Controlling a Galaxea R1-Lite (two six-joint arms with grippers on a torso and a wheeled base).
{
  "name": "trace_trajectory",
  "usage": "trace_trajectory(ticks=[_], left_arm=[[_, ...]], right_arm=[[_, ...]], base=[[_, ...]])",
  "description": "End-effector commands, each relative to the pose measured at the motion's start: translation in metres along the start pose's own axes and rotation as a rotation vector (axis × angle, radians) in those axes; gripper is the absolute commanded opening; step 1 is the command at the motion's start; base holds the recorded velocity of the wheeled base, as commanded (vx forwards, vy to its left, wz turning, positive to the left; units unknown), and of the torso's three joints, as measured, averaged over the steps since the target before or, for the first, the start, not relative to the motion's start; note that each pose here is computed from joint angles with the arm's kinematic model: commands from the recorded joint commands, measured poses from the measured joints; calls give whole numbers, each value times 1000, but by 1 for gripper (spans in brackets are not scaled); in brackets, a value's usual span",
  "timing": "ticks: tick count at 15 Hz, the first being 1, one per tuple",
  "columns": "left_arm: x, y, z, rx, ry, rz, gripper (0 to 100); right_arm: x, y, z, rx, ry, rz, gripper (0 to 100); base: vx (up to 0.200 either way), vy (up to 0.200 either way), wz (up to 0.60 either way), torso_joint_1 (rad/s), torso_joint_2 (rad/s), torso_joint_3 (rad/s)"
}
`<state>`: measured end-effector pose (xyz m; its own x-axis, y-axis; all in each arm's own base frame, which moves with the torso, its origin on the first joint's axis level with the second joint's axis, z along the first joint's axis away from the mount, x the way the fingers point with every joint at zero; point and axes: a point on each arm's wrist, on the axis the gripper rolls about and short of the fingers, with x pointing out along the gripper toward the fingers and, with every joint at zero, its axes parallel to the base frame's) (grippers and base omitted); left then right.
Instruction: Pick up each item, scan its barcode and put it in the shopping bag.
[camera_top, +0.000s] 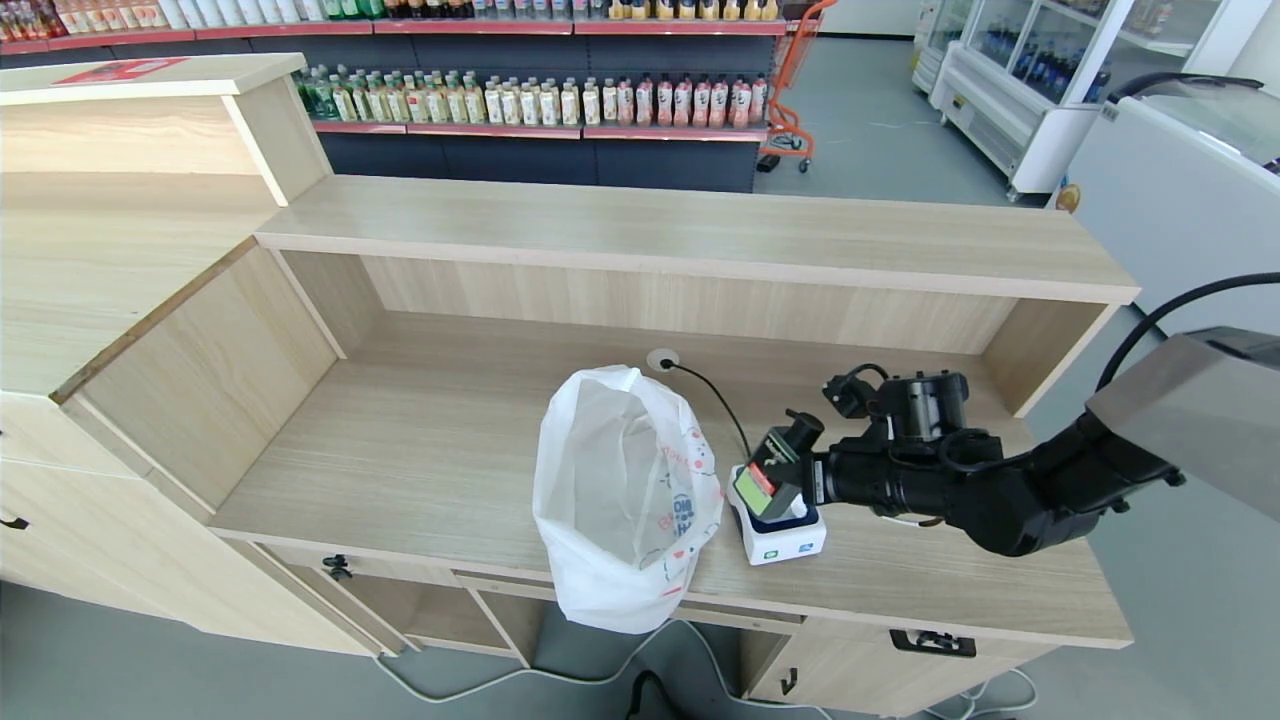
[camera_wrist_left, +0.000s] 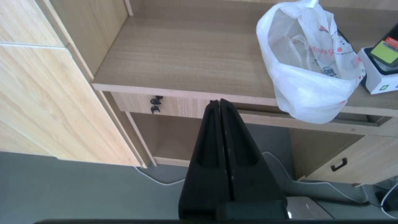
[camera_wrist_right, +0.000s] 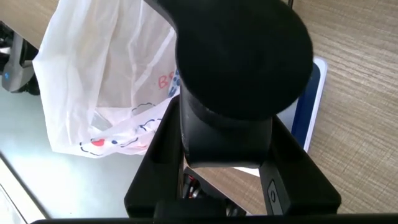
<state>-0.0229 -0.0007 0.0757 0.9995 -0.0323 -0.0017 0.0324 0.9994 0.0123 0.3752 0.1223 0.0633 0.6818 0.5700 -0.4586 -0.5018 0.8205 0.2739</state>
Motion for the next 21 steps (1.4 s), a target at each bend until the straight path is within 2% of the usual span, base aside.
trace_trajectory(ticks=[1,3,5,9,12,13,15,16,18,21], left_arm=[[0,0,0,0,0,0,0],[0,0,0,0,1,0,0],[0,0,0,0,3,0,0],[0,0,0,0,-2,0,0],[0,0,0,0,3,0,0],[0,0,0,0,1,0,0],[0,0,0,0,1,0,0],[0,0,0,0,1,0,0],[0,0,0,0,1,0,0],[0,0,0,2,-2,0,0]], right_arm=[[1,-1,-2,3,7,-1,0],[-2,0,2,0,-5,-2,0],[-21,8,23,-5,-74,11,0],[-111,6,70,6,-249,5,0],[-168,19,85,-14,-282,-44,0],[-174,21,85,-44,-285,-54,0],[-187,19,79,-263,-284,-127,0],[-189,18,74,-326,-269,-161,0],[-194,18,61,-366,-246,-202,0],[-202,22,45,-362,-246,-237,0]], base=[[0,0,0,0,0,0],[0,0,0,0,0,0],[0,0,0,0,0,0],[0,0,0,0,0,0],[0,0,0,0,0,0],[0,0,0,0,0,0],[0,0,0,0,0,0],[0,0,0,0,0,0],[0,0,0,0,0,0],[0,0,0,0,0,0]])
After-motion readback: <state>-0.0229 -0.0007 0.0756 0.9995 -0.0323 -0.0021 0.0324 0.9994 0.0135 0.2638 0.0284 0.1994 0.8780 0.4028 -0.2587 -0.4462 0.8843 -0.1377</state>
